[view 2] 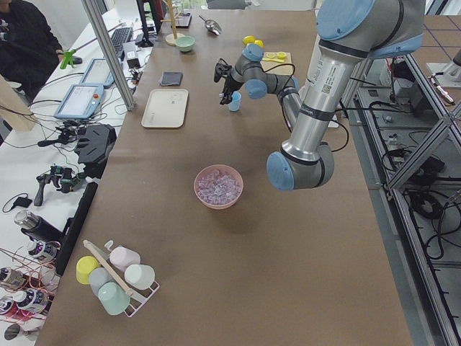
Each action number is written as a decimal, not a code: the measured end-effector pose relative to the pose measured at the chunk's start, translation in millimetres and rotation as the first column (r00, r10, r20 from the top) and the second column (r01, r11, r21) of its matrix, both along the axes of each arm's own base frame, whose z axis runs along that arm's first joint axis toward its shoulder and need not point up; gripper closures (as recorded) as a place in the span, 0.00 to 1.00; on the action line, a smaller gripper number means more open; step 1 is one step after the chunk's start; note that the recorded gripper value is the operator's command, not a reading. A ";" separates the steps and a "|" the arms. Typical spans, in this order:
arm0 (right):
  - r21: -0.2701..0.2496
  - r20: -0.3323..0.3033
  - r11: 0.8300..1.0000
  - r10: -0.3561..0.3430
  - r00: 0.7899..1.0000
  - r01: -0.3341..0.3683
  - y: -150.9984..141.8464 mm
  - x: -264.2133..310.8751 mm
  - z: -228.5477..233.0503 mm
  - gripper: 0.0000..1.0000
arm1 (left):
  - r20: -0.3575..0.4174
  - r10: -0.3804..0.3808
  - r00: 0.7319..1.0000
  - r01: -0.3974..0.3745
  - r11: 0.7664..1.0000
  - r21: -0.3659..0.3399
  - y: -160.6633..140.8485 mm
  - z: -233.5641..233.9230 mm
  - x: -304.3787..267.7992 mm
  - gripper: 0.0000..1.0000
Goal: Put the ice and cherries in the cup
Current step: 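Carry the second ice cube with the left gripper over the cup, then open the left gripper to drop the ice cube into the cup, then withdraw the left arm while the right arm reaches toward the cherries, then lower the right gripper onto the dark cherries and grasp them, then carry the cherries with the right gripper over the light-blue cup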
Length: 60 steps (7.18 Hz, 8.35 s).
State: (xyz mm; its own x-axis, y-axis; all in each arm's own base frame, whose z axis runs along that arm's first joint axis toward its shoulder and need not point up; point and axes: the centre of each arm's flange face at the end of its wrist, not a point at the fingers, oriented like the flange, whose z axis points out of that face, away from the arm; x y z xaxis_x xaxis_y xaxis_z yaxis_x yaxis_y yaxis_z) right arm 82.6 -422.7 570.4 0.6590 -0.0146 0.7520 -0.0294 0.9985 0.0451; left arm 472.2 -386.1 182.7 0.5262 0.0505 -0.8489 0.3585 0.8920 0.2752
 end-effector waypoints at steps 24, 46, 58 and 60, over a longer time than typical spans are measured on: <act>0.203 -0.008 0.965 -0.166 0.986 0.164 -116.5 -263.4 -124.9 0.00 | 0.127 -0.108 0.986 0.086 0.983 0.164 -148.2 12.3 -156.8 0.02; 0.103 0.043 0.995 0.007 0.999 -0.011 -82.2 -422.3 -197.9 1.00 | 0.326 0.086 0.942 -0.126 0.987 0.102 -200.9 138.6 -350.1 0.02; 0.196 0.200 0.980 -0.064 0.978 0.024 7.5 -611.1 -415.3 1.00 | 0.407 0.165 0.898 -0.168 0.985 -0.028 -111.6 320.4 -522.3 0.02; 0.178 0.184 0.983 -0.067 0.981 0.033 9.0 -613.5 -403.3 0.01 | 0.407 0.162 0.899 -0.163 0.986 -0.033 -109.9 323.5 -526.6 0.02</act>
